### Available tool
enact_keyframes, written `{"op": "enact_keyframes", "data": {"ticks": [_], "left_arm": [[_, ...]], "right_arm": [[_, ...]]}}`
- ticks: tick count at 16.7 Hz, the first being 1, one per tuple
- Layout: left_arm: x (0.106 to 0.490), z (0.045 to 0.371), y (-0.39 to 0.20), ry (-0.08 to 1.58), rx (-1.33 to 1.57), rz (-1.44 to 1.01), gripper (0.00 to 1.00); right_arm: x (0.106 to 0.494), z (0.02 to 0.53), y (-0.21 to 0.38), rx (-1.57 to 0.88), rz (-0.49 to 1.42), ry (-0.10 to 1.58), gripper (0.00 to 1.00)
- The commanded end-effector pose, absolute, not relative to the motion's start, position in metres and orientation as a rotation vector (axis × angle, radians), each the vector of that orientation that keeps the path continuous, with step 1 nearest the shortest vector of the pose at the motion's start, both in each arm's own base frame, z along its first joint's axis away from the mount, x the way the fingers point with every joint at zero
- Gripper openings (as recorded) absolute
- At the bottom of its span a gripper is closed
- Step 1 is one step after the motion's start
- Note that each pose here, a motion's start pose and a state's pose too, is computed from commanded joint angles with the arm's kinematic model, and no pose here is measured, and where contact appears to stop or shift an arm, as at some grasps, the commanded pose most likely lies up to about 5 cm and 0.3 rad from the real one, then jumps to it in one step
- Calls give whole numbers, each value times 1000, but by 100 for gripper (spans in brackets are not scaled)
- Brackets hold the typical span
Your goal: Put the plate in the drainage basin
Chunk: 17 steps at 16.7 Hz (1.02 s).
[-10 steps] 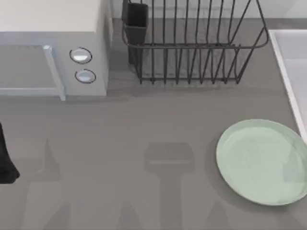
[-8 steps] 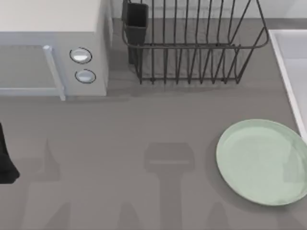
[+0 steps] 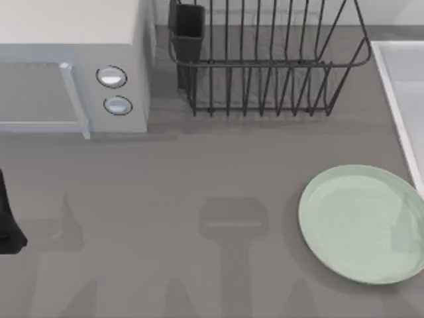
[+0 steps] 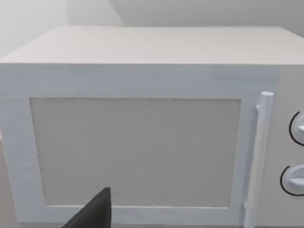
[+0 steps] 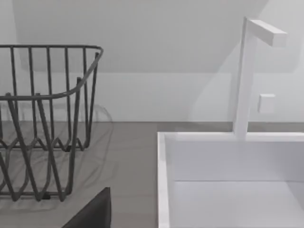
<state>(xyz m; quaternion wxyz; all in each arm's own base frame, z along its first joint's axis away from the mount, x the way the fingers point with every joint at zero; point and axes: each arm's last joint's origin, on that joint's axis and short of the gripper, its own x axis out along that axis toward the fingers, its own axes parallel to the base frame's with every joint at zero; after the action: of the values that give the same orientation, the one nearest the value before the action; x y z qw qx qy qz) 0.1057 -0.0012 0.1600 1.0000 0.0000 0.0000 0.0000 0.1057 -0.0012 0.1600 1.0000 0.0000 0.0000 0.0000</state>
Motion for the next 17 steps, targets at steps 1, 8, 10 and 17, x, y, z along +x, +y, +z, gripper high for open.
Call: {"op": "enact_keyframes", "data": {"ticks": [1, 8, 10, 17], "left_arm": [[106, 160, -1, 0, 0, 0, 100], [106, 160, -1, 0, 0, 0, 100], [106, 160, -1, 0, 0, 0, 100], [106, 160, -1, 0, 0, 0, 100]], "right_arm": [[106, 160, -1, 0, 0, 0, 100], [106, 160, -1, 0, 0, 0, 100], [106, 160, -1, 0, 0, 0, 100], [106, 171, 3, 33, 38, 48, 100]]}}
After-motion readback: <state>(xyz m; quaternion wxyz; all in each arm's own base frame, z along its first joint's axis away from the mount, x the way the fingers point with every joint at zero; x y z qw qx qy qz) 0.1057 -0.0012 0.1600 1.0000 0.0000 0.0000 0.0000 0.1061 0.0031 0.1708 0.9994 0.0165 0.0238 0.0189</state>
